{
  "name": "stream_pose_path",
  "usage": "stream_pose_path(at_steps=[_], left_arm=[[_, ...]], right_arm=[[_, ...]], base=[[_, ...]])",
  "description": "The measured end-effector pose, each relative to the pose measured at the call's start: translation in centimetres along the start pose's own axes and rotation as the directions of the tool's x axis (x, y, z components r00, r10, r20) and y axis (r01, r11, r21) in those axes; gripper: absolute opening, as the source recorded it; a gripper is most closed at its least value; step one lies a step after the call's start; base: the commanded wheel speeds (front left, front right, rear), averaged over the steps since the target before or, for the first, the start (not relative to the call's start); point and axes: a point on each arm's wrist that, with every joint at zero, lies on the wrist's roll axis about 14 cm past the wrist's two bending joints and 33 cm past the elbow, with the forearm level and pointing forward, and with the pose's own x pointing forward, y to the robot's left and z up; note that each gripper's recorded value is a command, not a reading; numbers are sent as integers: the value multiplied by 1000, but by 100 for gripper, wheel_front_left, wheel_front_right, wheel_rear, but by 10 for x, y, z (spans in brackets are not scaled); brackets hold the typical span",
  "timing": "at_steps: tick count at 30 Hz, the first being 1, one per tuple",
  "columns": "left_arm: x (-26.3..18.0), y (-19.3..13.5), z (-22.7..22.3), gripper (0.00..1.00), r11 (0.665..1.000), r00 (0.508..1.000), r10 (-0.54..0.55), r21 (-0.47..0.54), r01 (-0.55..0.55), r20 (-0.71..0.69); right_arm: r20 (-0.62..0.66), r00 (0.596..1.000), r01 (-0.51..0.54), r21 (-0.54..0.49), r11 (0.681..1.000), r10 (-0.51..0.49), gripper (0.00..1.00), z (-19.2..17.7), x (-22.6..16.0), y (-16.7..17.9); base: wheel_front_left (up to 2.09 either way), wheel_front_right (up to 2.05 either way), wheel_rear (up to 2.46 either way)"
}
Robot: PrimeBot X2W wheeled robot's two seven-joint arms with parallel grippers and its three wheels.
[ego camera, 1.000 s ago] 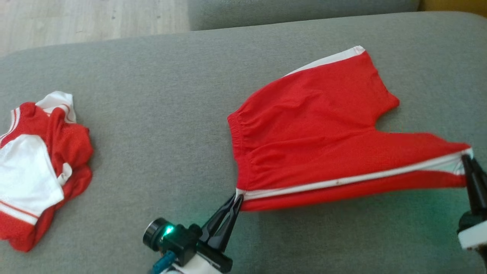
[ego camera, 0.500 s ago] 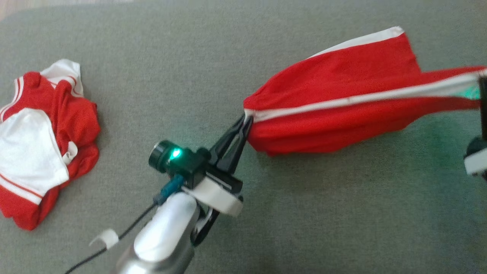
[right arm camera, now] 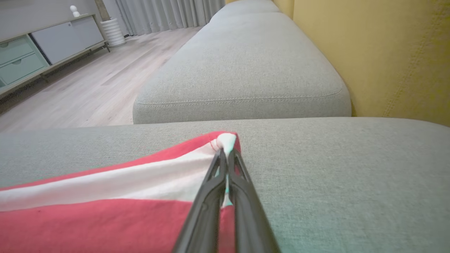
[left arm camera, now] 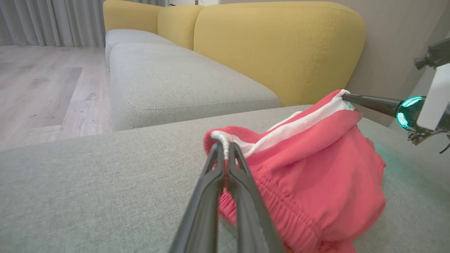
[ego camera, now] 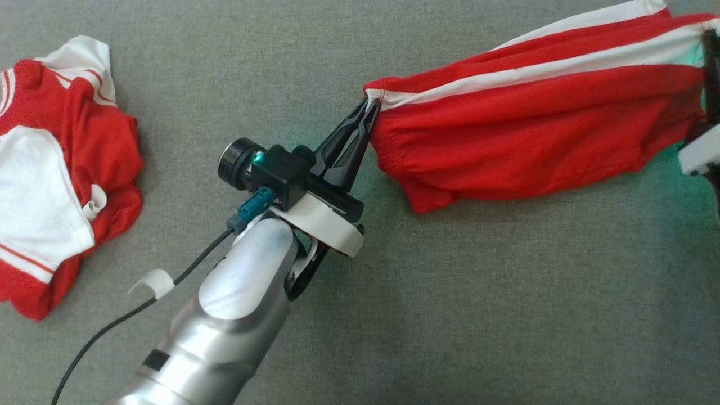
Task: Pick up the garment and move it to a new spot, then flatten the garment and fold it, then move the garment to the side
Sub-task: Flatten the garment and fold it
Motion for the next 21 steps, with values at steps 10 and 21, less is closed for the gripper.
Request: stream_pose_path(at_steps=[10,21], left_arm=[[-4,-4,0,100,999,1000,27,-30,-27,-8],[-68,3,34,100,958,952,278,41,-285,130]], right_arm=[[35,999,17,27,999,-18,100,-1,-6,-3],[-51,998,42,153,987,-35,100,-47,-65,10]], base=[[0,0,0],[0,0,0]])
